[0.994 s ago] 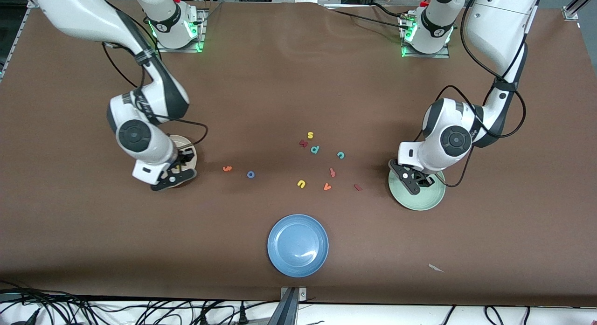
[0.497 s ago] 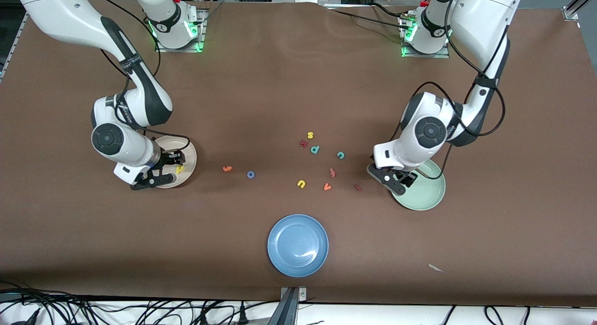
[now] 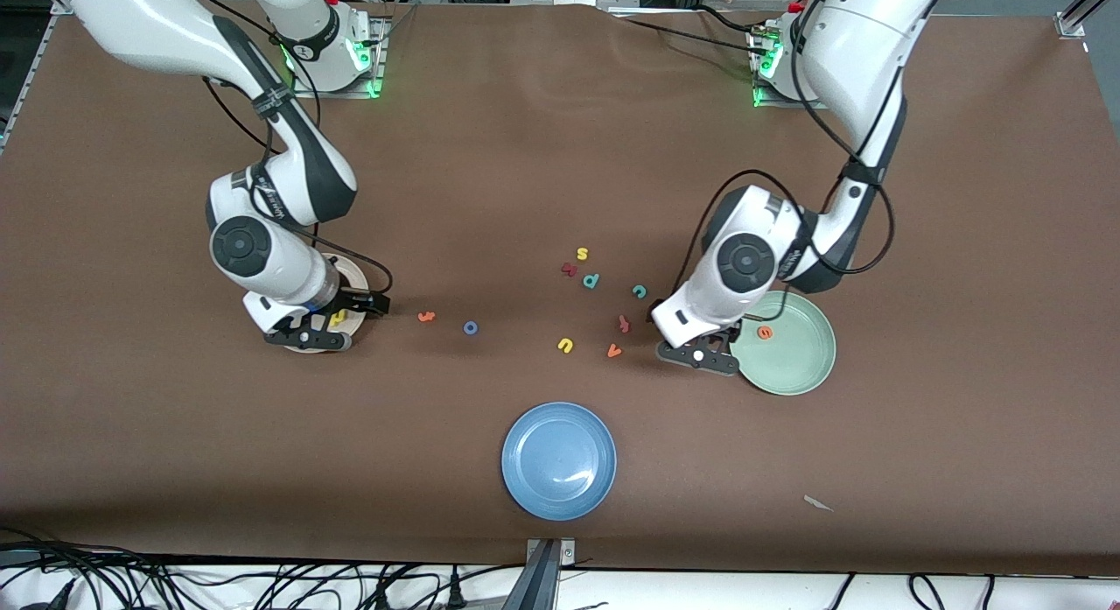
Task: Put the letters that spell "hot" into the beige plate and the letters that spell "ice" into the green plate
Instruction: 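Grasp the blue ring with the right gripper while the left gripper grasps pink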
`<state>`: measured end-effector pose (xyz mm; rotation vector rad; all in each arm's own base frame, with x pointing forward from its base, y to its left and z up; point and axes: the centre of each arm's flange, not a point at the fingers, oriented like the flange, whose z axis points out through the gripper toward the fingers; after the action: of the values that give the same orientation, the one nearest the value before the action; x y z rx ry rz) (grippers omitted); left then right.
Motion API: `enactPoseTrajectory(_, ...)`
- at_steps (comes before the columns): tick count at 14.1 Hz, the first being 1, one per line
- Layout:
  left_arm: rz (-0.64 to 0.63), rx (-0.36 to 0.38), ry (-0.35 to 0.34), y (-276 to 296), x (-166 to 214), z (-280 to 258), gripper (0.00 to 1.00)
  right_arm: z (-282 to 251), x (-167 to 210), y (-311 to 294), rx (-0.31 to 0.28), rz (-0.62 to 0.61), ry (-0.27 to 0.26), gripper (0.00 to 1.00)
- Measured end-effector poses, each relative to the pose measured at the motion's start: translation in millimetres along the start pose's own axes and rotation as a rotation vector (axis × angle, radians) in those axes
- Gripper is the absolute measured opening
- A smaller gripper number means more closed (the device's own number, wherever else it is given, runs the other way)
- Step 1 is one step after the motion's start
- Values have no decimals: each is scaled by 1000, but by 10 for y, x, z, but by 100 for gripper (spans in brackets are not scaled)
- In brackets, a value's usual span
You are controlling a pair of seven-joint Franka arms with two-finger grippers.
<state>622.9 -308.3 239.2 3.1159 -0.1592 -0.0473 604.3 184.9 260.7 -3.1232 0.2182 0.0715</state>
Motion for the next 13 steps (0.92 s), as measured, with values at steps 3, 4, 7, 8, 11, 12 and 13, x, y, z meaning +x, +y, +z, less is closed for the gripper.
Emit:
enactPoseTrajectory(3, -221, 2, -15, 28, 37, 126, 100, -72, -147, -536, 20, 62, 27, 100)
enactPoseTrajectory(4, -285, 0, -17, 14, 68, 170, 100, -73, -186, -694, 27, 78, 30, 100)
enactPoseTrajectory(7, -460, -14, -43, -52, 140, 349, 88, 29, -245, -1040, 36, 115, 28, 100)
enactPoseTrajectory(8, -501, -14, -51, -69, 152, 410, 78, 92, -252, -1115, 27, 118, 33, 100)
enactPoseTrajectory(11, -588, -18, -69, -88, 175, 531, 50, 347, -285, -1287, -4, 110, 42, 100)
enactPoseTrajectory(12, -599, -20, -70, -87, 188, 551, 49, 407, -271, -1335, -3, 105, 42, 100)
enactPoseTrajectory(13, -608, -21, -71, -85, 198, 567, 48, 453, -261, -1397, 1, 99, 41, 100)
